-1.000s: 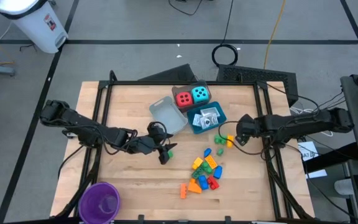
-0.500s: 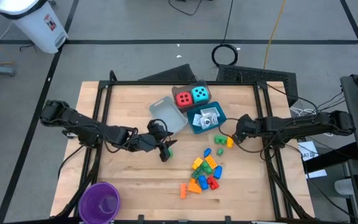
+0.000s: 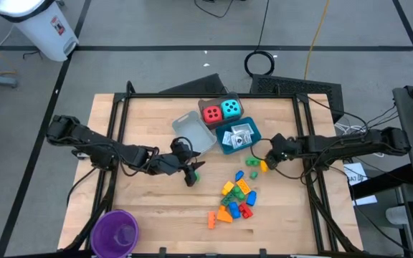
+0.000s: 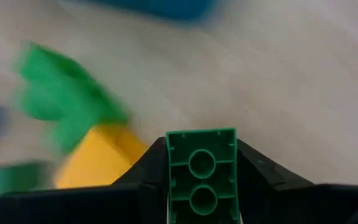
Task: Pick & Place Toys
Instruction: Put the green game piece into the gray bin
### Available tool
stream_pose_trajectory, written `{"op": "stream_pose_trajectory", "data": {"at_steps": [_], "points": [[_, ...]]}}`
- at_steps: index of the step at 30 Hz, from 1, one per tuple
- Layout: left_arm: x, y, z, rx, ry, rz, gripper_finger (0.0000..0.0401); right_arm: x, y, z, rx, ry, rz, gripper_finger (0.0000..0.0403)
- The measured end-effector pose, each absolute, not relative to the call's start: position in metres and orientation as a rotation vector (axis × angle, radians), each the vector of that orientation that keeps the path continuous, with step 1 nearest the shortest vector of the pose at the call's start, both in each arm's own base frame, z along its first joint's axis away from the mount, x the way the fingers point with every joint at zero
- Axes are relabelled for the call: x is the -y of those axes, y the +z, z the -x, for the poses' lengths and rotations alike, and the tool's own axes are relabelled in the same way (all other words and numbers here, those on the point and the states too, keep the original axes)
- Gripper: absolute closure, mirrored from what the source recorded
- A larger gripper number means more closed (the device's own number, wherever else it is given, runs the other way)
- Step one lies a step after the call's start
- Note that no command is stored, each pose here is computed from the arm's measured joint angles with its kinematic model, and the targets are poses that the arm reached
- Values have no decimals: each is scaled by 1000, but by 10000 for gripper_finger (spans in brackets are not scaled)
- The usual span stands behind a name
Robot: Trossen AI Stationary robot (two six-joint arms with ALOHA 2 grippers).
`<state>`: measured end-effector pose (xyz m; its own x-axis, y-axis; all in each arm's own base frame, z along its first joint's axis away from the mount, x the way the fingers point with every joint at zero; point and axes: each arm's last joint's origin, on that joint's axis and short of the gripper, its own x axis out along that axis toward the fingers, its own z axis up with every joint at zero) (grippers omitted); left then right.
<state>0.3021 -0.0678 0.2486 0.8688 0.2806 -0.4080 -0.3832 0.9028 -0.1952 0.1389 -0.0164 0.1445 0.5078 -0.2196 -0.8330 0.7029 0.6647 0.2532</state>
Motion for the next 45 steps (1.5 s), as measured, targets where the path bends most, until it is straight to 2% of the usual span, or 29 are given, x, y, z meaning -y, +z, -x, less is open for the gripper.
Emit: {"op": "stream_pose_trajectory", "data": {"at_steps": [9,13,19,22,29,45], "points": [[78,234,-338,-187,256,178,191,5,204,-171,-365,-195,-556,303],[86,218,-354,-98,222,17,173,-11,216,-183,-232,-57,-508,304],[112,197,-372,-70,119,-392,128,-36,212,-202,-171,77,-487,303],[119,195,-384,-71,121,-476,117,-43,207,-210,-161,138,-495,303],[118,207,-399,-89,166,-456,114,-48,197,-226,-130,188,-533,303],[117,199,-400,-153,73,-418,114,-56,192,-258,-145,233,-539,303]]}}
